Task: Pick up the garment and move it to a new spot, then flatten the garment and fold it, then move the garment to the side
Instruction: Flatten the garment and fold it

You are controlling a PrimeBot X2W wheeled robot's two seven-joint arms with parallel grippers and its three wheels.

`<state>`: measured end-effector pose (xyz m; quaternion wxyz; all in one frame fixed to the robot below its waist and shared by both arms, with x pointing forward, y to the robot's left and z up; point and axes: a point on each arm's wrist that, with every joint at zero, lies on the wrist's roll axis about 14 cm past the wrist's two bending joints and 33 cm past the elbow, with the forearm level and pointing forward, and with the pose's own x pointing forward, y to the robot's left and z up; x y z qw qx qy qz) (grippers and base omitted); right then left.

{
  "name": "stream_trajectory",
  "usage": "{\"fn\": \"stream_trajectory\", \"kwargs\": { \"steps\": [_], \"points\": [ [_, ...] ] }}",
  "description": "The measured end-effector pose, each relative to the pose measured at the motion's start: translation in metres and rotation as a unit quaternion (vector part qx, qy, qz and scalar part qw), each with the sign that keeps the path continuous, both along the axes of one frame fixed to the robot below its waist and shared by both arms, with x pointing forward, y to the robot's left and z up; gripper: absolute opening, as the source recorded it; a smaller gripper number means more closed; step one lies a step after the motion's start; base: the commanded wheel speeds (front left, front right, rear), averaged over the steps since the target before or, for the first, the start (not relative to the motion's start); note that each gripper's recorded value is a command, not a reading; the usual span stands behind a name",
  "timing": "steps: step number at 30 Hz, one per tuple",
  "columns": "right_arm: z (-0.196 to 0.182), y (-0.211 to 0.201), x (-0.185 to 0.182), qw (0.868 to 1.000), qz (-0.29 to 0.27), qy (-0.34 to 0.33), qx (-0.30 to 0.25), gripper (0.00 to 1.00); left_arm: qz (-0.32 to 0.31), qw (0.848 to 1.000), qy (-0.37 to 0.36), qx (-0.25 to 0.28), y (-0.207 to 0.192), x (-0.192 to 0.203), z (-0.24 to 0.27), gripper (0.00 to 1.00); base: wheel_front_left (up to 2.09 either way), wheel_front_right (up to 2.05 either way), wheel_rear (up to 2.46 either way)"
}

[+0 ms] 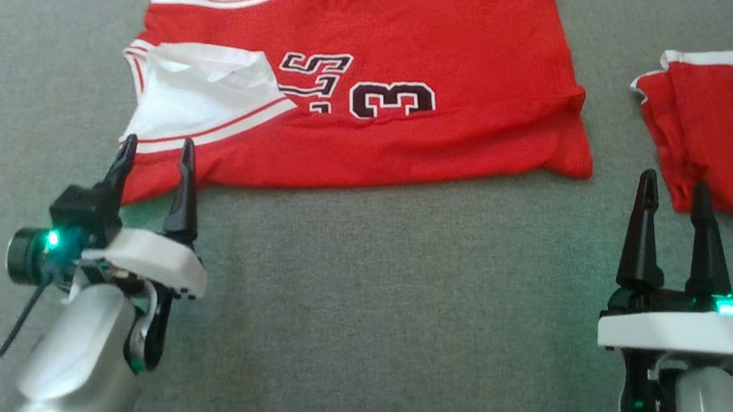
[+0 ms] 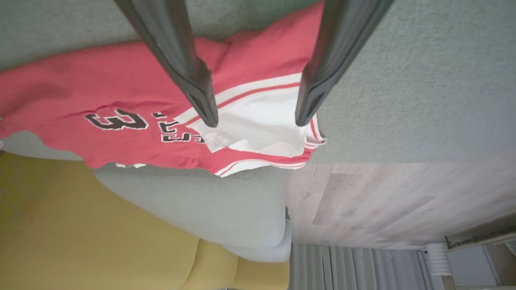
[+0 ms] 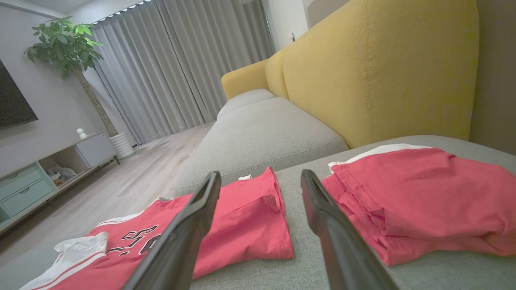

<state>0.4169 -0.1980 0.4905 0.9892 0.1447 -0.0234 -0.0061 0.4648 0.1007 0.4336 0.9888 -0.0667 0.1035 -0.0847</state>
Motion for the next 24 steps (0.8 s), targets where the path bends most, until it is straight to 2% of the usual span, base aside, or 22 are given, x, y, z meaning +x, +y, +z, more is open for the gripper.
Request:
{"fn": "stream_trajectory", "kwargs": {
  "steps": [11, 19, 24],
  "points": [
    [-0.005, -0.002, 0.006, 1.0, -0.002, 0.005, 0.006, 1.0, 0.047, 0.991, 0.108, 0.065, 0.031, 0.011, -0.058, 1.0, 0.0, 0.0, 0.0],
    [-0.006, -0.009, 0.003, 1.0, -0.012, 0.008, 0.007, 1.0, 0.047, 0.981, 0.165, 0.086, 0.033, 0.008, -0.081, 1.0, 0.0, 0.0, 0.0],
    [-0.005, -0.012, 0.002, 1.0, -0.016, 0.006, 0.011, 1.0, 0.015, 0.975, 0.198, 0.101, 0.027, 0.01, -0.087, 1.0, 0.0, 0.0, 0.0]
  ]
}}
